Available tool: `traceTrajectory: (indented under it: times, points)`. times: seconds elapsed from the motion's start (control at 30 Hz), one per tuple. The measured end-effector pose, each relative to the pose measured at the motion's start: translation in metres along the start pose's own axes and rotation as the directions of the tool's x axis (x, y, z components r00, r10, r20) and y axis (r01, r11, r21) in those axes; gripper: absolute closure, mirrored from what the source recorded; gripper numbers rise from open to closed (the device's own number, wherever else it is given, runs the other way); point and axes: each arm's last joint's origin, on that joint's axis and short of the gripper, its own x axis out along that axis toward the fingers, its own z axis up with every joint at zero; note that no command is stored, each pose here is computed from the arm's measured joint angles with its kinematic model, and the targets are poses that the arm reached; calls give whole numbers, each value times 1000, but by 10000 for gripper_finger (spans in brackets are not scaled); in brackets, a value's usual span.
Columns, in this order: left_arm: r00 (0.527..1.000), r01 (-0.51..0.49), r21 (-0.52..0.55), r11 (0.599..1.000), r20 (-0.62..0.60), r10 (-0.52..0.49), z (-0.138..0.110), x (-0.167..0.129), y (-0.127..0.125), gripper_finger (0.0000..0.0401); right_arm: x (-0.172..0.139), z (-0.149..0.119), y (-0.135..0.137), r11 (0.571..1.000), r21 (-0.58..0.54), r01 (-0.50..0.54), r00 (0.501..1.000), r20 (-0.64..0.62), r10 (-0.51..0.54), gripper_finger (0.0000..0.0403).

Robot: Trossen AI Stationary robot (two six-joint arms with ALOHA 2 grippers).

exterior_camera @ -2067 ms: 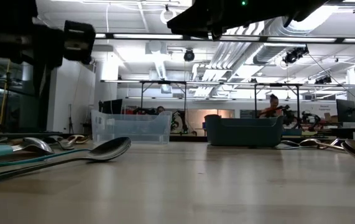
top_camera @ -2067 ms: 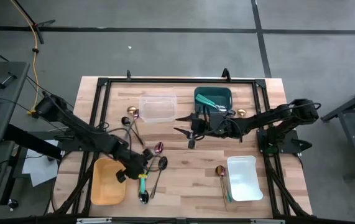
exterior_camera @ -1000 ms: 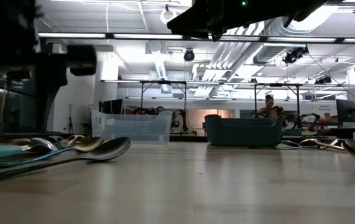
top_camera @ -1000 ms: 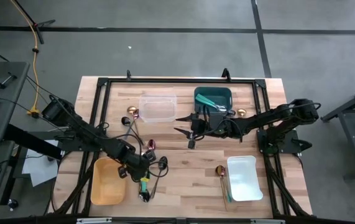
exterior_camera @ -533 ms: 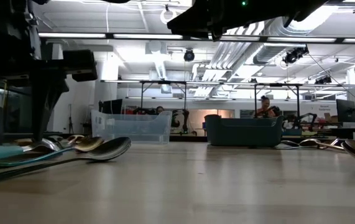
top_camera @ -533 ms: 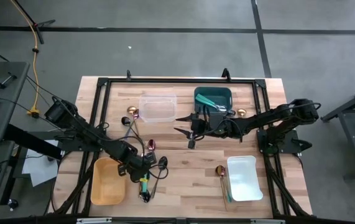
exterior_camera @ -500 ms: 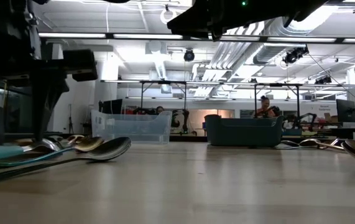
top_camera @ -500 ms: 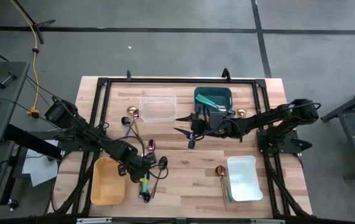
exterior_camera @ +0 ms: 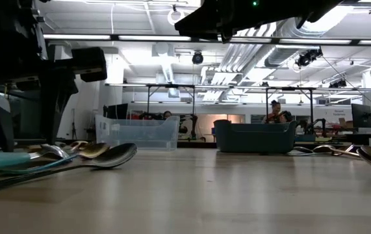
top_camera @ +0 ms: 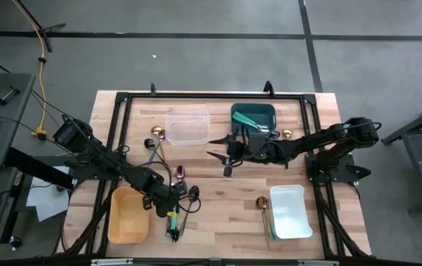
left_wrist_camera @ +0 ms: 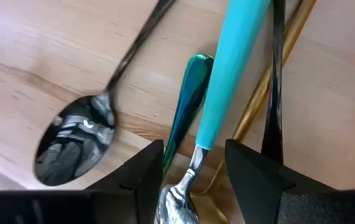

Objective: Sort silverware by color (type)
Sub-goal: Put the green spoon into the blue bin

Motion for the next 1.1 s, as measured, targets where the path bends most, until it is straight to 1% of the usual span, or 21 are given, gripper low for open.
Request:
traceTrajectory:
  times: [0.27, 0.4, 0.7, 0.83, 0.93, 1.1]
  points:
    - [999, -31, 19, 999, -8, 31, 1, 0, 1, 235, 0, 0, 0, 1000, 0, 0, 1000, 0, 0, 233]
    - [999, -41, 9, 999, 2, 41, 2, 0, 2, 235, 0, 0, 0, 1000, 0, 0, 1000, 0, 0, 233]
    - [999, -34, 10, 999, 1, 34, 2, 0, 2, 236, 0, 0, 0, 1000, 0, 0, 1000, 0, 0, 233]
    - [1000, 0, 11, 1000, -5, 0, 1, 5, 0, 236, 0, 0, 0, 1000, 2, 0, 1000, 0, 0, 233]
    - [999, 34, 49, 998, -25, -33, 0, 13, -3, 236, 0, -1, 0, 1000, 1, -1, 1000, -6, 1, 233]
    - [999, 24, 71, 997, -24, -22, 2, 15, -3, 236, 0, -1, 0, 1000, 0, -1, 1000, -7, 1, 233]
